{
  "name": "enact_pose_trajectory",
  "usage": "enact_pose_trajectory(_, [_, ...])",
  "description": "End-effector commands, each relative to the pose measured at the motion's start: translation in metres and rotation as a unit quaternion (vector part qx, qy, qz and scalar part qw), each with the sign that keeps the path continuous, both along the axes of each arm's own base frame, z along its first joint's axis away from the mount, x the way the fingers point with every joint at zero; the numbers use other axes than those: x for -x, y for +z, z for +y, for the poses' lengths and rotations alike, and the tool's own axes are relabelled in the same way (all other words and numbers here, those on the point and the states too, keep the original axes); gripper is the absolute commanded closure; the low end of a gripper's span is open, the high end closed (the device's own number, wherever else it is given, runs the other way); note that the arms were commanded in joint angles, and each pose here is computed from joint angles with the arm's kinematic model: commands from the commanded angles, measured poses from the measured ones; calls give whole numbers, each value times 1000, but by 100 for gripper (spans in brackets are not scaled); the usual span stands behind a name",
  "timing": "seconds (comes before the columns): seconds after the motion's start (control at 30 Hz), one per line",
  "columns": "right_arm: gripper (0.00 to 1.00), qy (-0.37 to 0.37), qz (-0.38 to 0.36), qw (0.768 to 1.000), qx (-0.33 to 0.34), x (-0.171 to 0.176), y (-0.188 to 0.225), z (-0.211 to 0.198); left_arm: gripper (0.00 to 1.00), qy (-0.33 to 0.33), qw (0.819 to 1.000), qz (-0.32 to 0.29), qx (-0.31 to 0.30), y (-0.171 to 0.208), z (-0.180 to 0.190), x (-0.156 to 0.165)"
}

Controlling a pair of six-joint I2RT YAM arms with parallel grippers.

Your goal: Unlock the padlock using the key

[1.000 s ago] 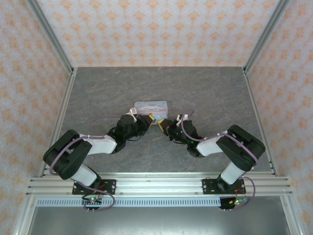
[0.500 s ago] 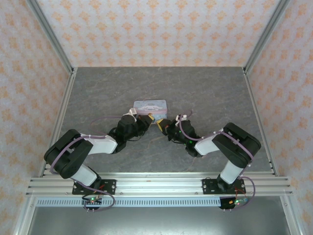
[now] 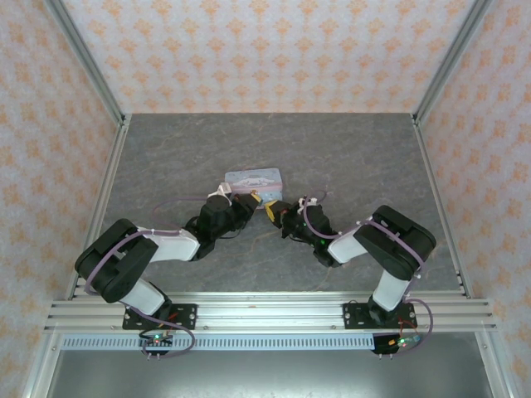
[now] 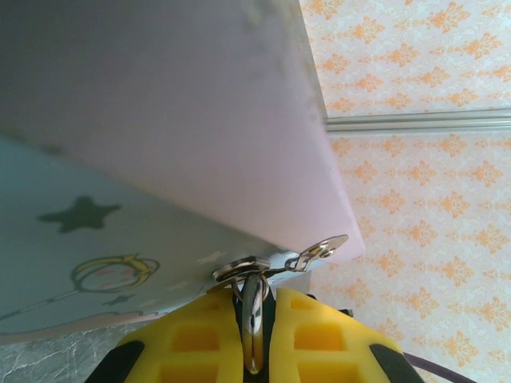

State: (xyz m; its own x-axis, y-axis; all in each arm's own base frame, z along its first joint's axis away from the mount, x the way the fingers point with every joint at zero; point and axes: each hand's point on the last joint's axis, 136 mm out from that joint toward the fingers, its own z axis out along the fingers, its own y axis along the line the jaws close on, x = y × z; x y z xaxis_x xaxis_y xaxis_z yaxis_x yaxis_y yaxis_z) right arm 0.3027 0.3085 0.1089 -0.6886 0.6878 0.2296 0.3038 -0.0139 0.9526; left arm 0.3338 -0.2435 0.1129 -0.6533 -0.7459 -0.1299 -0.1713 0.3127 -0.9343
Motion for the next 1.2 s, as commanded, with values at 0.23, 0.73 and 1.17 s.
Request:
enact_pose_trajectory(0.23, [100, -2, -54, 998, -35, -12, 38, 12, 100, -50, 997, -38, 47, 33, -32, 8])
enact_pose_trajectory(0.73, [100, 10, -56, 998, -24, -18, 24, 20, 100, -48, 997, -16, 56, 23, -45, 13])
enact_pose_trajectory(1.17, [57, 13, -51, 995, 85, 3, 5, -34, 100, 12, 999, 22, -39, -13, -9, 0])
